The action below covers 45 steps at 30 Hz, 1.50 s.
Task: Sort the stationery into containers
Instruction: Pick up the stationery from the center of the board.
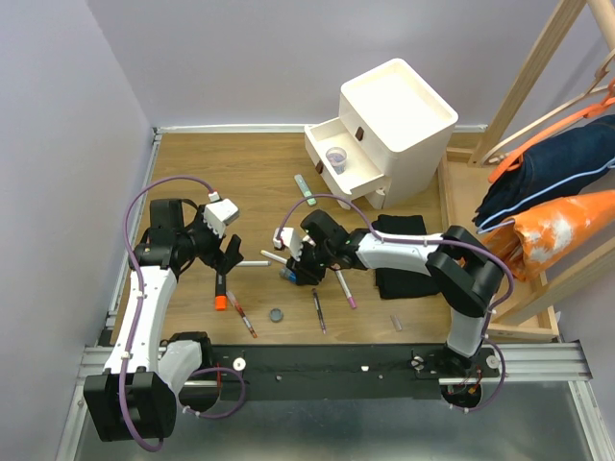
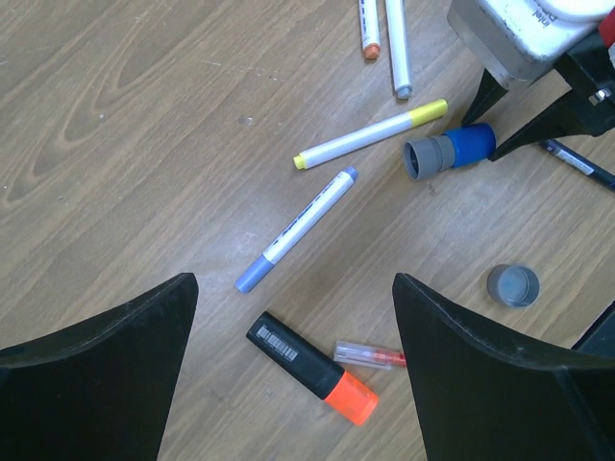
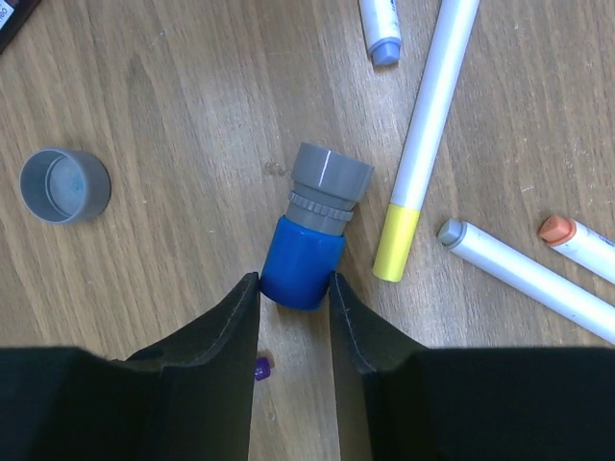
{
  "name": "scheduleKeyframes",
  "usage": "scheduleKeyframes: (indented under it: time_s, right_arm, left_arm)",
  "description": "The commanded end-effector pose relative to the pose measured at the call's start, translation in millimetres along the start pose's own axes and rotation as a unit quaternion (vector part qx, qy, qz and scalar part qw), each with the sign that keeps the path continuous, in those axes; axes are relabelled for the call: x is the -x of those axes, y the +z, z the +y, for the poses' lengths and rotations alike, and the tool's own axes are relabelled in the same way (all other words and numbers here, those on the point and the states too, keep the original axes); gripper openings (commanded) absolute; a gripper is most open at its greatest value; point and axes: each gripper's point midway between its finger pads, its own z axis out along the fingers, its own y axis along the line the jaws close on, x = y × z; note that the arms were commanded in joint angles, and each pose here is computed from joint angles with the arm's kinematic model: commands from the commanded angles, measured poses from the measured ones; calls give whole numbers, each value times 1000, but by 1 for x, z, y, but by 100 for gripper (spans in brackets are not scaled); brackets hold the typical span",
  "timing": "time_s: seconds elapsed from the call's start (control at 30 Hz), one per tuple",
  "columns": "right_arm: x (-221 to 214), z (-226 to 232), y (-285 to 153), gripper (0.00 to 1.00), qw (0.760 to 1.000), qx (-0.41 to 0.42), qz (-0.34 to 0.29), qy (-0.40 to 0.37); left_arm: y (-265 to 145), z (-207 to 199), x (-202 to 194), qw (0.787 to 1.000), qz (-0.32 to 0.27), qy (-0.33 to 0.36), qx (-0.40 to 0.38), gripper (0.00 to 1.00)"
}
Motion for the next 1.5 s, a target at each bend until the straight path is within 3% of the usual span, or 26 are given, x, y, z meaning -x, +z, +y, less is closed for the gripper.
scheduleKeyframes:
  time_s: [0.0,0.2,0.53,0.67,0.87,1.0,1.17,1.23,1.27,1.33,1.47]
  right_arm:
    - [-1,0,5,37,1000,-10,8,-6]
    - [1,0,8,50,1000,-20,6,-1]
    - [5,-4,21,51,999,-40,14,16]
    - [6,-6,19,37,998,-54,15,21]
    - [15,-4,-7,31,998,-61,20,3]
    - [30,4,-41,28,998,-56,18,-31]
    - [56,13,-69,28,996,-47,-13,-69]
    - [70,18,-80,28,995,-40,-33,-85]
    - [73,19,-82,28,994,-36,-37,-96]
    - [80,22,-86,28,993,-30,-44,-104]
    - [84,21,-87,27,992,-29,-48,-117]
  left_arm:
    - [0,-3,11,1000,-23,0,-10,91]
    - [0,-5,12,1000,-28,-9,-10,91]
    - [-4,-4,11,999,-31,-24,-3,92]
    - [-5,-5,12,999,-34,-29,-5,92]
    - [-5,-13,13,998,-42,-25,-26,92]
    - [-1,-29,17,994,-55,-16,-89,92]
    - [-1,-58,37,970,-80,-74,-219,89]
    - [2,-61,44,953,-80,-121,-266,84]
    - [-4,-73,51,934,-88,-157,-307,77]
    - [1,-70,57,920,-93,-169,-341,71]
    - [0,-66,74,899,-100,-217,-368,70]
